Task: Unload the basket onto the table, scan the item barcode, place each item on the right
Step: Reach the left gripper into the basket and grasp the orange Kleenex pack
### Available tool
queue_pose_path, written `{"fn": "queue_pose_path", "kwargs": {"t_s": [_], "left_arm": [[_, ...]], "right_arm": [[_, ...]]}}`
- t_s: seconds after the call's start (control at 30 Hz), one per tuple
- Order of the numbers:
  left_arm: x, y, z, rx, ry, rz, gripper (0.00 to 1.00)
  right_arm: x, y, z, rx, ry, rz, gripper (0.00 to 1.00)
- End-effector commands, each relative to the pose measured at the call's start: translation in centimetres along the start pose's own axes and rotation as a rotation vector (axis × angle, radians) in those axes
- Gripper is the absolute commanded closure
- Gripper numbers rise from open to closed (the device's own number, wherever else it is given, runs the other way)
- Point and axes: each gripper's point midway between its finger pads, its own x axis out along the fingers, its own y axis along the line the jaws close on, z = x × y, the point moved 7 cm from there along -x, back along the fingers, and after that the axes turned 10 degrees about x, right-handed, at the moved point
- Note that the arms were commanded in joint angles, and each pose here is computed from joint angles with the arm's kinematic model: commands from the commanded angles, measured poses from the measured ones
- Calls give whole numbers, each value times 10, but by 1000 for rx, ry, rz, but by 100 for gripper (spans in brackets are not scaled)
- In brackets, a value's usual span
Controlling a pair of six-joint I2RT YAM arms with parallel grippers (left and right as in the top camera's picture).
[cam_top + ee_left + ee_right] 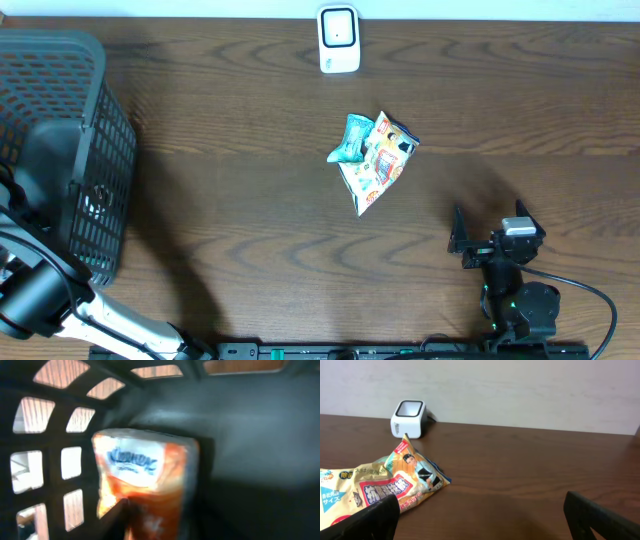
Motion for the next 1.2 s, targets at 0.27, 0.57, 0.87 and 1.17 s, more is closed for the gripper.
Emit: {"fn": "queue_pose_path", "kwargs": {"t_s": [0.27,0.57,0.87,1.17], "left_arm": [[-7,6,-3,5,30,-3,92],[-96,33,3,-101,-122,-269,93],[-221,60,-15,-123,-336,-854,93],[-351,44,-85,286,-565,-1453,93]], "right_arm": [[0,-1,0,-7,-1,-9,1],[0,-1,0,-7,-1,-9,1],[0,-1,0,-7,-1,-9,1],[0,-1,0,-7,-1,-9,1]]}}
